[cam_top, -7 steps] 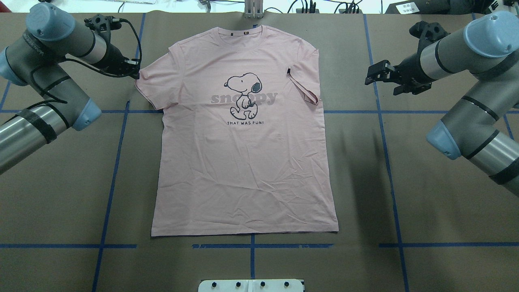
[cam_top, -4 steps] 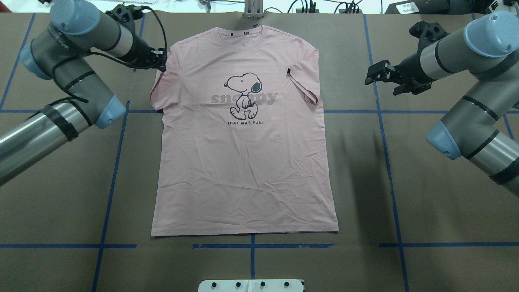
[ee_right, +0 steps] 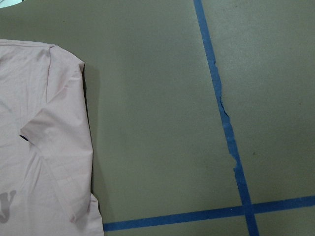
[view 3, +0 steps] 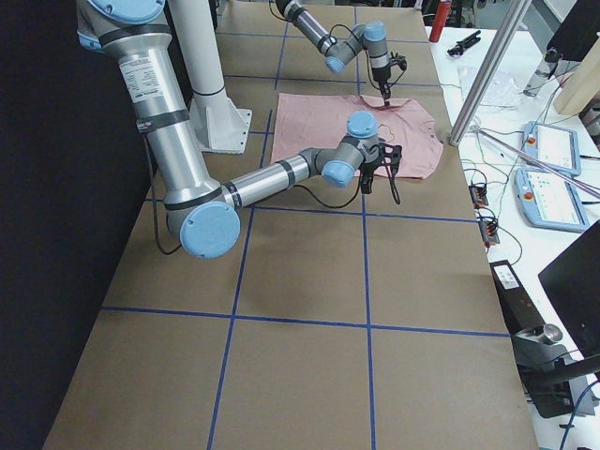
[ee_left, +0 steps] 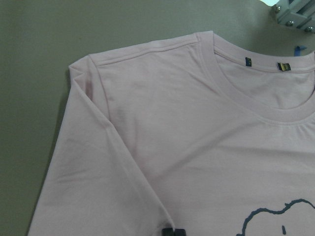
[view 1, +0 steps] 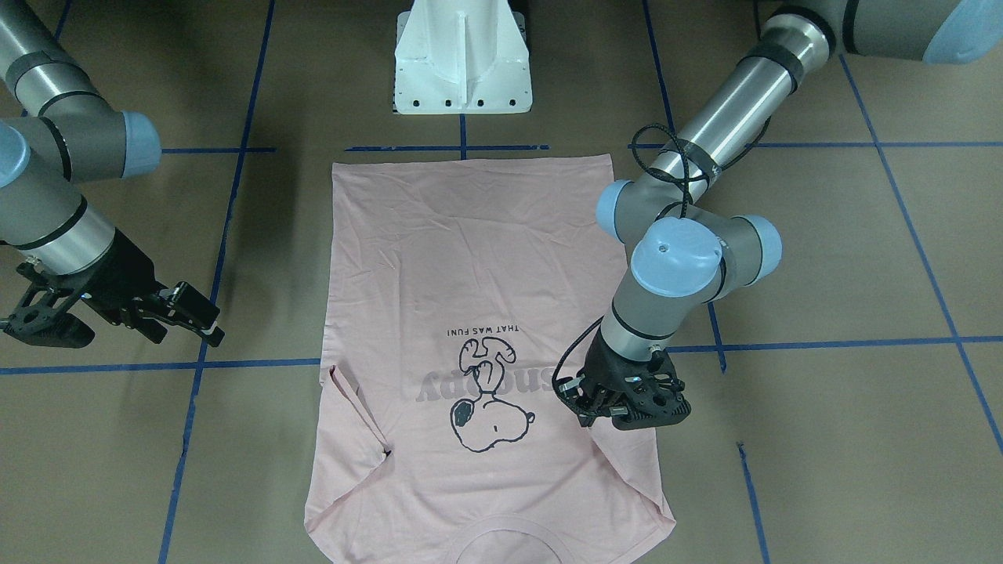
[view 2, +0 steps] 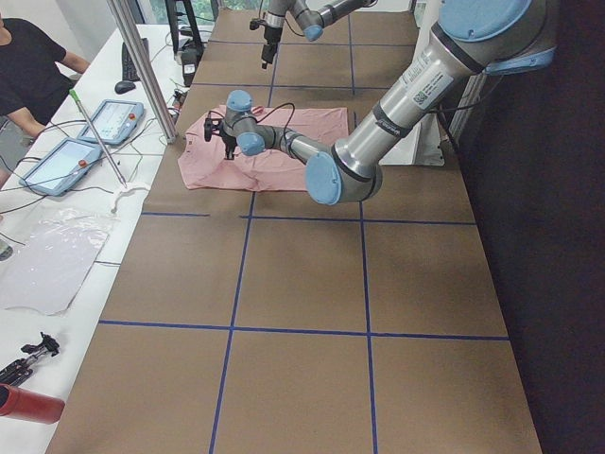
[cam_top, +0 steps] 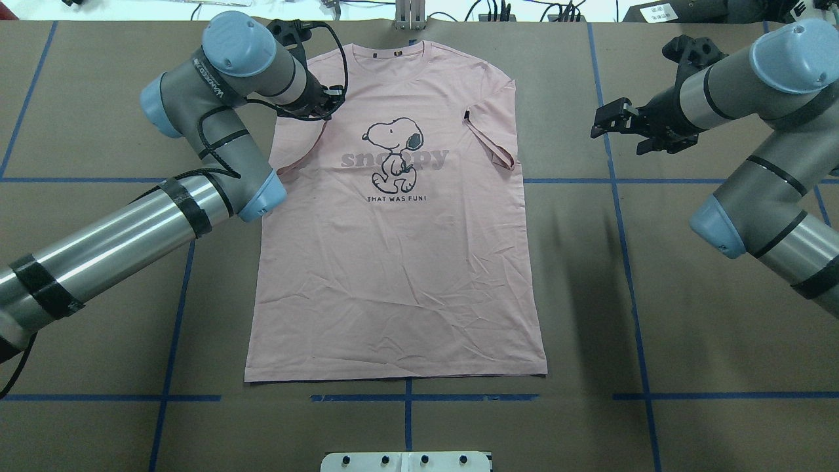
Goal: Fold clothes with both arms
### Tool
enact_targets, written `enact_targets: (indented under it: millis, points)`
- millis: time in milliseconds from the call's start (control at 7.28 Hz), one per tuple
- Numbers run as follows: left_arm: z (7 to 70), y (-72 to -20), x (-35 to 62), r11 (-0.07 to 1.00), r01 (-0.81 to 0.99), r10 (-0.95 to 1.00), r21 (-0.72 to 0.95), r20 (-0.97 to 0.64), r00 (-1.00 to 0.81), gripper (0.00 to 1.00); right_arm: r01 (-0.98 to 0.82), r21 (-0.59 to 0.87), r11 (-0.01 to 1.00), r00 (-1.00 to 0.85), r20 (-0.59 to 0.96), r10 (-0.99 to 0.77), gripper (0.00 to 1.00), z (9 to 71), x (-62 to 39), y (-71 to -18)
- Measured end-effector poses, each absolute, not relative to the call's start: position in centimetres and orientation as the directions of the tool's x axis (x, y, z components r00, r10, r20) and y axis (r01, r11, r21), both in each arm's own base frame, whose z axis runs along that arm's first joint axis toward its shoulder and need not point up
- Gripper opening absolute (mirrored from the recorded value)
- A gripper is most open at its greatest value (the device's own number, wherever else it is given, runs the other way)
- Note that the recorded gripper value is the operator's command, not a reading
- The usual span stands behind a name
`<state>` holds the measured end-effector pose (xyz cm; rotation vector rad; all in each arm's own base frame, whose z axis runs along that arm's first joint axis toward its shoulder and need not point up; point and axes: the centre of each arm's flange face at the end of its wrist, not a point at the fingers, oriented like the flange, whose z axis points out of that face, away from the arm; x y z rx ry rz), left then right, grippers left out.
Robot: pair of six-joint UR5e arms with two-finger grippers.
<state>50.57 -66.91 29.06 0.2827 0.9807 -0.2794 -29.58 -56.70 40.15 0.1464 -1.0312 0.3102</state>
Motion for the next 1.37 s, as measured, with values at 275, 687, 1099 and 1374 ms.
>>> enact_targets:
  millis: [275, 687, 1099, 1374]
  points:
    - [29.3, -66.9, 51.2, 0.920, 0.372, -0.105, 0.121, -0.839, 0.533, 0.33, -0.320, -0.027, 0.947, 0.477, 0.859, 0.186, 1.00, 40.3, -29.7, -56.7]
    - [27.3, -66.2, 50.6, 0.914, 0.388, -0.097, 0.122, -0.861, 0.500, 0.73, -0.319, -0.027, 0.947, 0.471, 0.863, 0.183, 1.00, 39.8, -29.9, -56.7]
    - [25.9, -58.7, 45.9, 0.931, 0.355, -0.059, 0.088, -0.922, 0.382, 0.73, -0.362, -0.103, 0.927, 0.400, 0.881, 0.254, 1.00, 35.9, -33.7, -51.4]
    - [28.3, -53.0, 41.0, 0.940, 0.332, -0.040, 0.083, -0.937, 0.347, 0.71, -0.418, -0.122, 0.900, 0.378, 0.878, 0.295, 0.98, 34.7, -38.9, -40.2]
